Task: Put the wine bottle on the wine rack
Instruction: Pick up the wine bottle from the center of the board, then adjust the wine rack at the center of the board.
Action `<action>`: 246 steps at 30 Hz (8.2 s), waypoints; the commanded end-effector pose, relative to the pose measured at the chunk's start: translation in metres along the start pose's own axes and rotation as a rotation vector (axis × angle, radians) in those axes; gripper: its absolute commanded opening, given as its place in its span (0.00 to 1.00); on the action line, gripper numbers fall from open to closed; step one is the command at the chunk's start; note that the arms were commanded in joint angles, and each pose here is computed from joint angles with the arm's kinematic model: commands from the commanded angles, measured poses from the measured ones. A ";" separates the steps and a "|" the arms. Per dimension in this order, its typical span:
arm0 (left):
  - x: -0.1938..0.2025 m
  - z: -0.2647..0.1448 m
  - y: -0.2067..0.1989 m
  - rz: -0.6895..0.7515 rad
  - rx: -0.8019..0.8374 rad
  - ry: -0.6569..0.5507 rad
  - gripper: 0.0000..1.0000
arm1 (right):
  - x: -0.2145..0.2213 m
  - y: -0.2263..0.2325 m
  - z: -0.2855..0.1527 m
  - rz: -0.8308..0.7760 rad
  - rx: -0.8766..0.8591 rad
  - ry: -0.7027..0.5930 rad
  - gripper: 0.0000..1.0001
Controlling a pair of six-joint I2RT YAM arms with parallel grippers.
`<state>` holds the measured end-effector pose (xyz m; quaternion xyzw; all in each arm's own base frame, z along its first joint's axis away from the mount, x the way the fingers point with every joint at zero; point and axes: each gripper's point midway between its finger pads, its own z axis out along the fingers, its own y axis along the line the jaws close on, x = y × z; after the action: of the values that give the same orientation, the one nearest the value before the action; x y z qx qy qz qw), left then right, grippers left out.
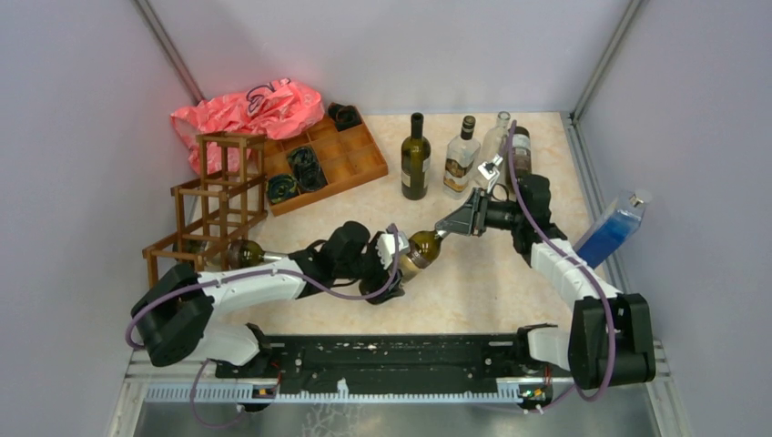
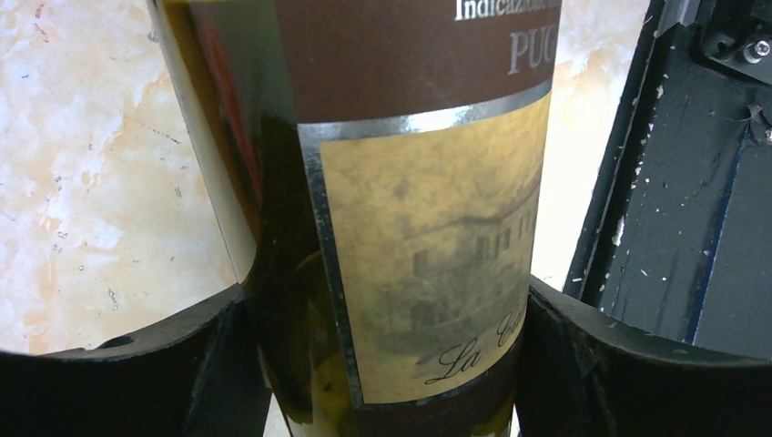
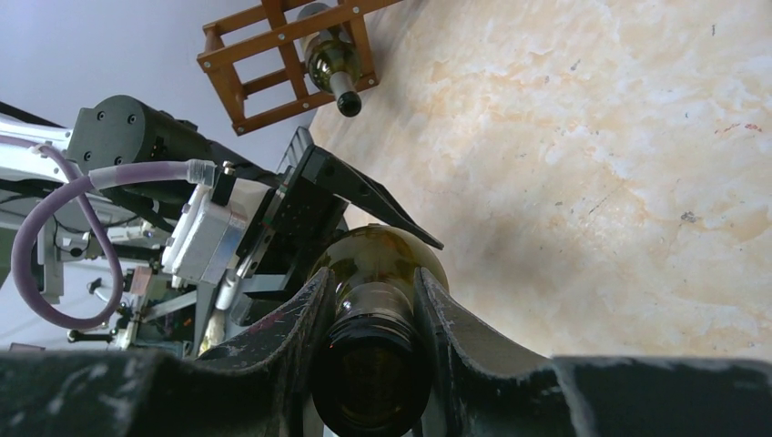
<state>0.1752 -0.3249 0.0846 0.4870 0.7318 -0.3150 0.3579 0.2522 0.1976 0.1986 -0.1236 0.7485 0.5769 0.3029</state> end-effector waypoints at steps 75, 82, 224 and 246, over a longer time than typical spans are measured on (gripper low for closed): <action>-0.025 -0.037 0.040 0.514 -0.014 0.236 0.33 | 0.113 -0.002 -0.011 -0.554 -0.018 0.739 0.00; -0.034 -0.051 0.026 0.435 -0.030 0.118 0.99 | 0.107 0.011 -0.009 -0.543 -0.043 0.654 0.00; -0.027 -0.319 0.356 -0.546 -0.941 -0.172 0.66 | 0.007 0.057 0.175 -0.682 -0.216 0.401 0.00; -0.028 -0.269 0.318 -0.561 -0.588 -0.176 0.29 | -0.013 0.046 0.158 -0.653 -0.194 0.360 0.00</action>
<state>0.4348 0.0103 0.2146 0.0890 0.8719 -0.1507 0.4574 0.2828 0.3502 0.1489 -0.4444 0.7354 0.4555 0.2329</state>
